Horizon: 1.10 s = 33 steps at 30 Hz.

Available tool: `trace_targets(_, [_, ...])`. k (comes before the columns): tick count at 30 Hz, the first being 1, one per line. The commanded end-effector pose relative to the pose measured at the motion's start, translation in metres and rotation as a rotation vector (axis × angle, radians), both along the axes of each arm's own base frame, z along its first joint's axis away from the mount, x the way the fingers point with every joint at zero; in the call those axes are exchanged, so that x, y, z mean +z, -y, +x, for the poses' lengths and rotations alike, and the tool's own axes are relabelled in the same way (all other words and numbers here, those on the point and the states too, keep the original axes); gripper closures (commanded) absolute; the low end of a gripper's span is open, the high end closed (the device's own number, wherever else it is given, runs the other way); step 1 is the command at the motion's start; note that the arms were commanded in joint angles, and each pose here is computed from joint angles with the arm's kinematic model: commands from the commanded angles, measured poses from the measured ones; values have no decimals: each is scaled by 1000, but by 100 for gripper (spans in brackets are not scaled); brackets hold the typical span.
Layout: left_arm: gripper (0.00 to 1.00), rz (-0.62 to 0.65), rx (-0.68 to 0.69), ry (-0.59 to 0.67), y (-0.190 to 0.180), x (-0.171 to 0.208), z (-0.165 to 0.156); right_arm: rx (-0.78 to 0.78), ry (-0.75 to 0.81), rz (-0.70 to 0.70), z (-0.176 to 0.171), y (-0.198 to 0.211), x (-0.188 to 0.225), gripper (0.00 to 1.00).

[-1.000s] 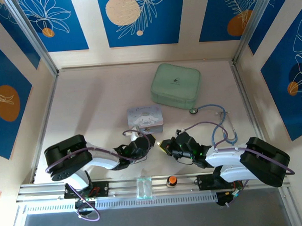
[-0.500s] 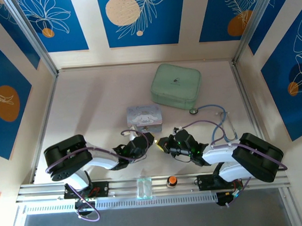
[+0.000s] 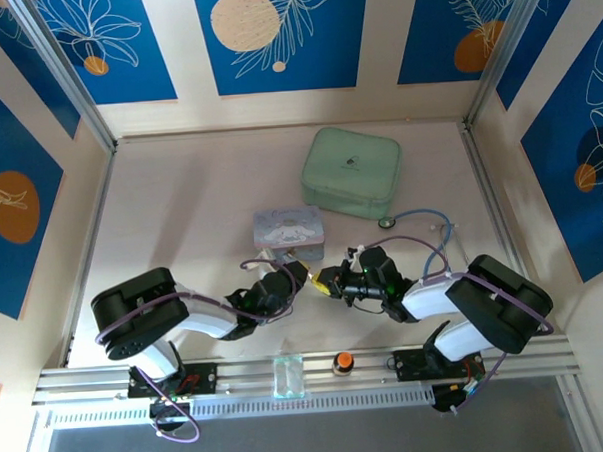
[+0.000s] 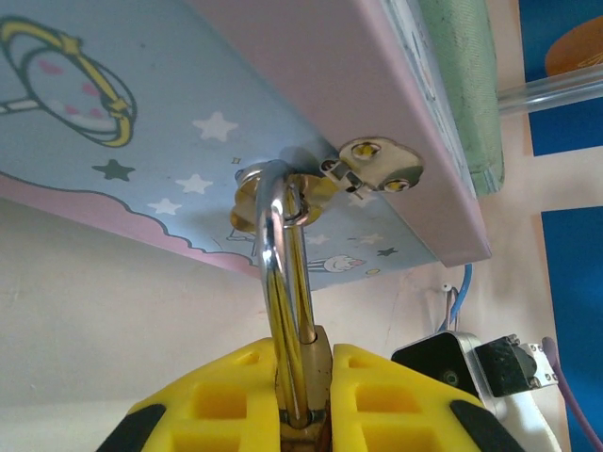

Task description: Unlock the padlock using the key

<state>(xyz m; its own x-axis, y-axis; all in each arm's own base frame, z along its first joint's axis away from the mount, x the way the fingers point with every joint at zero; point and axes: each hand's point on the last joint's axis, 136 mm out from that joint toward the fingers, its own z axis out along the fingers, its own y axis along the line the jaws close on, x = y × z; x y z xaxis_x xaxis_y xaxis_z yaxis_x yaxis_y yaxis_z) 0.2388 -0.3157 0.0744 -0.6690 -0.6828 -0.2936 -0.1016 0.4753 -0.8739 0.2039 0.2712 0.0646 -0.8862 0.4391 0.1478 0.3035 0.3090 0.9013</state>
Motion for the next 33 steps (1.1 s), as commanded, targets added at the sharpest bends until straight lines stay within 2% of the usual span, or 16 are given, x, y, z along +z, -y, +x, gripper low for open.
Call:
trace_targets(1, [100, -98, -115, 27, 25, 23, -13, 39, 146, 80, 9, -16, 45, 100])
trace_targets(4, [100, -92, -113, 25, 23, 20, -13, 41, 152, 52, 10, -13, 45, 100])
trace_targets(11, [100, -123, -185, 30, 36, 28, -21, 83, 149, 79, 21, -13, 43, 100])
trace_targets(16, [100, -83, -188, 37, 30, 27, -22, 104, 152, 69, 20, -12, 43, 100])
trace_targets(23, [100, -95, -228, 58, 38, 33, -24, 126, 140, 87, 25, -13, 40, 100])
trace_targets(28, [100, -81, -255, 50, 42, 32, -27, 97, 134, 88, 29, -2, 36, 100])
trace_targets(33, [100, -71, -242, 41, 39, 26, -27, 89, 157, 76, 26, -12, 44, 100])
